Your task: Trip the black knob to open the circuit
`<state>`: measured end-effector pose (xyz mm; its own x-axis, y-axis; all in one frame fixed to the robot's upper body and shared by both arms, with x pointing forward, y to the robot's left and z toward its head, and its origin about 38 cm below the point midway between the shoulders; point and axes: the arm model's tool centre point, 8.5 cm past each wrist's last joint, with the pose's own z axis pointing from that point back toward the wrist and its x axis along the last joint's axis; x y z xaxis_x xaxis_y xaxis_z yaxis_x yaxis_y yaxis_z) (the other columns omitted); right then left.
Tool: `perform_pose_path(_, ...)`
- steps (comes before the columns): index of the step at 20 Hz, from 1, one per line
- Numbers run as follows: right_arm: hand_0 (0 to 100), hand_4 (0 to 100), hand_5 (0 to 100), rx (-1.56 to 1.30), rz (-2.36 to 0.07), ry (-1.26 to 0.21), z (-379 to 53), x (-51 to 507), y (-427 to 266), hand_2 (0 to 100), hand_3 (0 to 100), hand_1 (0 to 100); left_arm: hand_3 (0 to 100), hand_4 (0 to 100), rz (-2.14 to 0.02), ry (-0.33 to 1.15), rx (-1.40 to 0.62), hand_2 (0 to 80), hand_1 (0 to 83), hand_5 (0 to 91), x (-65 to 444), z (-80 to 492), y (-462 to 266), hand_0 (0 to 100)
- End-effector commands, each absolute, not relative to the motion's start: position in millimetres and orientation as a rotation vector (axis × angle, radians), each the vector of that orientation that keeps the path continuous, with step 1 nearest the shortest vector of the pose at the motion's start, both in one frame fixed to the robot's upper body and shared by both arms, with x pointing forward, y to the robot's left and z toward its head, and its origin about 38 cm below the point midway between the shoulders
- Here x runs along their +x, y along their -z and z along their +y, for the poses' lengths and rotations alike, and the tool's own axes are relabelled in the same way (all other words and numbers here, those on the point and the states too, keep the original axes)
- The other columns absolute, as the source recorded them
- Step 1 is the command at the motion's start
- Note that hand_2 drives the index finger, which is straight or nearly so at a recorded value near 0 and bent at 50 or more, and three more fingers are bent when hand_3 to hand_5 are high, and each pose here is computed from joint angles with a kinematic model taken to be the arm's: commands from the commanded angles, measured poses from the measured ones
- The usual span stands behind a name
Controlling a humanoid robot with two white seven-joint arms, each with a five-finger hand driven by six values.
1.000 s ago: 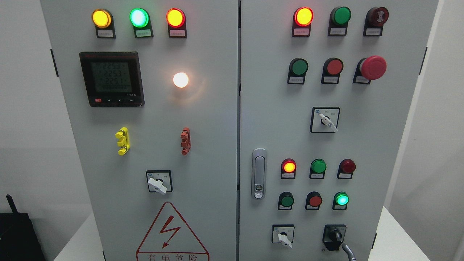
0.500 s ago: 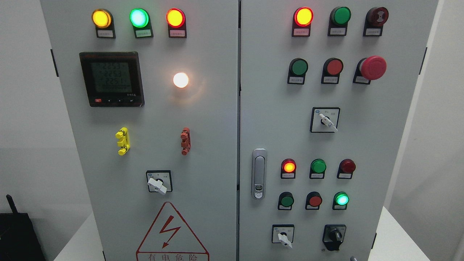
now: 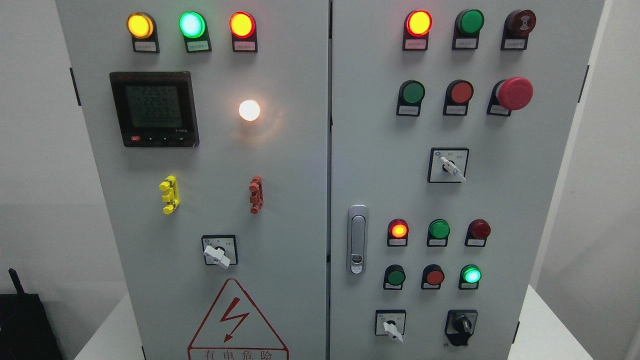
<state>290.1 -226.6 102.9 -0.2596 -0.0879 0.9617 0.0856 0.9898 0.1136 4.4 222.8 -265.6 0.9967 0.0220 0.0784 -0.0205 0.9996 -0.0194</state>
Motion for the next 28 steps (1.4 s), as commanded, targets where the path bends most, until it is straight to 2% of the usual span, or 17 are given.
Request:
perform_pose_path(1,4,39,39,0.012,-1.861,0.176,-224.9,287.2,-112.7,0,53,10,0,0,-0.085,-0.025,-0.02,0.0,38.9,0.0,7.2,221.9,265.5,12)
perform_pose_path(2,5,21,23,0.012,-1.858,0.173,-224.4,285.5,-111.3,0,34,9,0,0,-0.085,-0.025,-0.02,0.0,38.9,0.0,7.2,221.9,265.5,12)
perform_pose_path(3,6,8,8,0.015,-1.86,0.172,-224.3,284.6,-112.0,0,19,8,0,0,-0.084,-0.025,-0.02,0.0,38.9,0.0,6.2,221.9,265.5,12)
perform_pose_path(4,5,5,4,0.018,-1.86,0.17,-223.7,284.1,-112.1,0,17,7,0,0,-0.084,-0.025,-0.018,0.0,38.9,0.0,6.2,222.8,265.5,12)
perform_pose_path(5,4,0,0,0.022,-1.859,0.166,-222.5,283.8,-111.7,0,5,5,0,0,-0.085,-0.025,-0.02,0.0,38.9,0.0,7.2,221.9,265.5,12)
perform_pose_path(6,0,0,0,0.024,-1.859,0.166,-222.0,283.8,-111.7,0,0,5,0,0,-0.084,-0.025,-0.02,0.0,38.9,0.0,6.2,221.9,265.5,12)
perform_pose_path(28,0,0,0,0.038,-1.857,0.152,-218.4,283.9,-111.6,0,0,2,0,0,-0.085,-0.024,-0.018,0.0,38.9,0.0,7.2,222.8,265.5,12)
